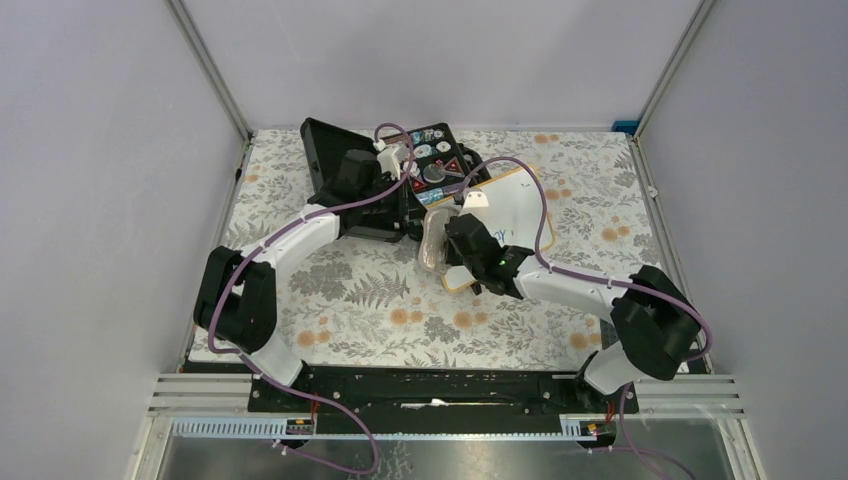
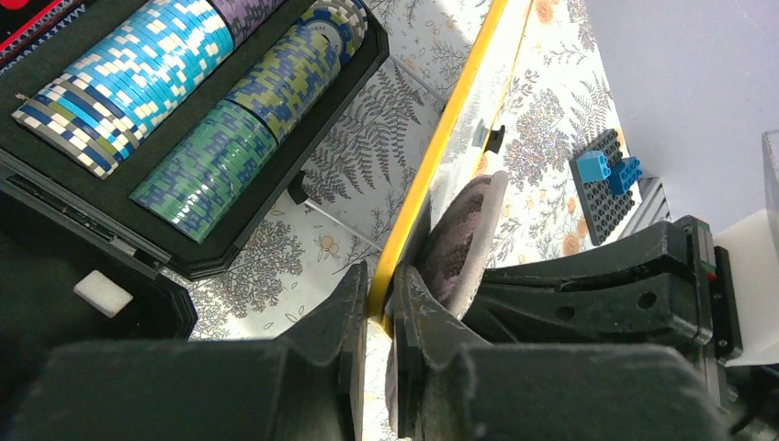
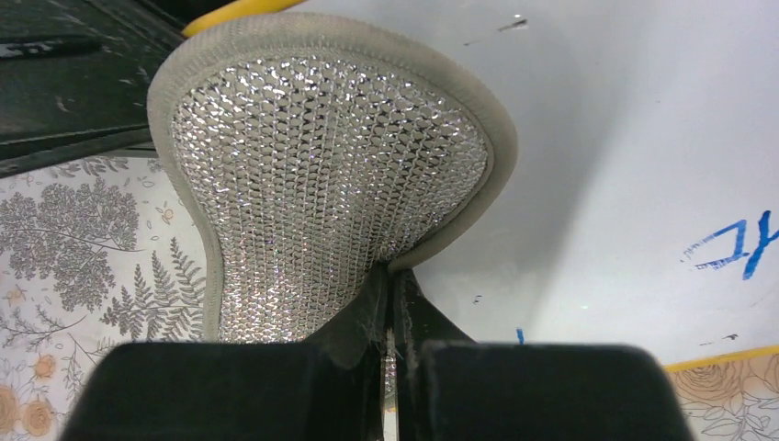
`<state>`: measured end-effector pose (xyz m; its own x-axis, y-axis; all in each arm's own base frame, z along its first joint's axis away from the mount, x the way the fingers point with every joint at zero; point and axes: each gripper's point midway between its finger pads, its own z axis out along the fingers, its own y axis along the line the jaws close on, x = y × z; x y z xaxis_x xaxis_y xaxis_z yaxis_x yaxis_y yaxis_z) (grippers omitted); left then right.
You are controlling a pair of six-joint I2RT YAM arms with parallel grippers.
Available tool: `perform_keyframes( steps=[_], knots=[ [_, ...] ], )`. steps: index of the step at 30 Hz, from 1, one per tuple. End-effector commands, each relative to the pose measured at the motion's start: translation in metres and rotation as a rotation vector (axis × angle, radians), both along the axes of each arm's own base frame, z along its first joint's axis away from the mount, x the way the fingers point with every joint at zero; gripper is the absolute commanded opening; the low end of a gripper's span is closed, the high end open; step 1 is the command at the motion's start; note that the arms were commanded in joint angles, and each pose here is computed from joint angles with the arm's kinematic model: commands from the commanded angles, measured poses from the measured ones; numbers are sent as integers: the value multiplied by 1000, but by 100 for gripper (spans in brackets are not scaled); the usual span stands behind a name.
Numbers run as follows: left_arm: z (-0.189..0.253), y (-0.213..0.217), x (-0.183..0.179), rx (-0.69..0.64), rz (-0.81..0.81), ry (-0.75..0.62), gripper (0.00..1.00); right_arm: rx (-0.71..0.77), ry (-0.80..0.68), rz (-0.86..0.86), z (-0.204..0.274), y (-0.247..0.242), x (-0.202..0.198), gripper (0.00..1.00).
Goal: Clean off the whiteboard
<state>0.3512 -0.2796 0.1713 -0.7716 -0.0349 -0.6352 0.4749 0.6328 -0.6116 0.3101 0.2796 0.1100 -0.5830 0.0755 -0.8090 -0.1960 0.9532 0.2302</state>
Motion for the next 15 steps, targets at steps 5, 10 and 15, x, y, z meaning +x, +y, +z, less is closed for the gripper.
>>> perform_keyframes(
  steps=[5,10,15],
  knots=[
    [8,-11,-9,-18,-44,1,0,78,-2,-37,-6,-3,10,0],
    [10,-10,-8,-16,-42,-3,0,7,107,-147,-61,-68,-11,0],
    [11,-11,-9,-21,-46,-2,0,-40,171,-226,-89,-112,-32,0]
  ],
)
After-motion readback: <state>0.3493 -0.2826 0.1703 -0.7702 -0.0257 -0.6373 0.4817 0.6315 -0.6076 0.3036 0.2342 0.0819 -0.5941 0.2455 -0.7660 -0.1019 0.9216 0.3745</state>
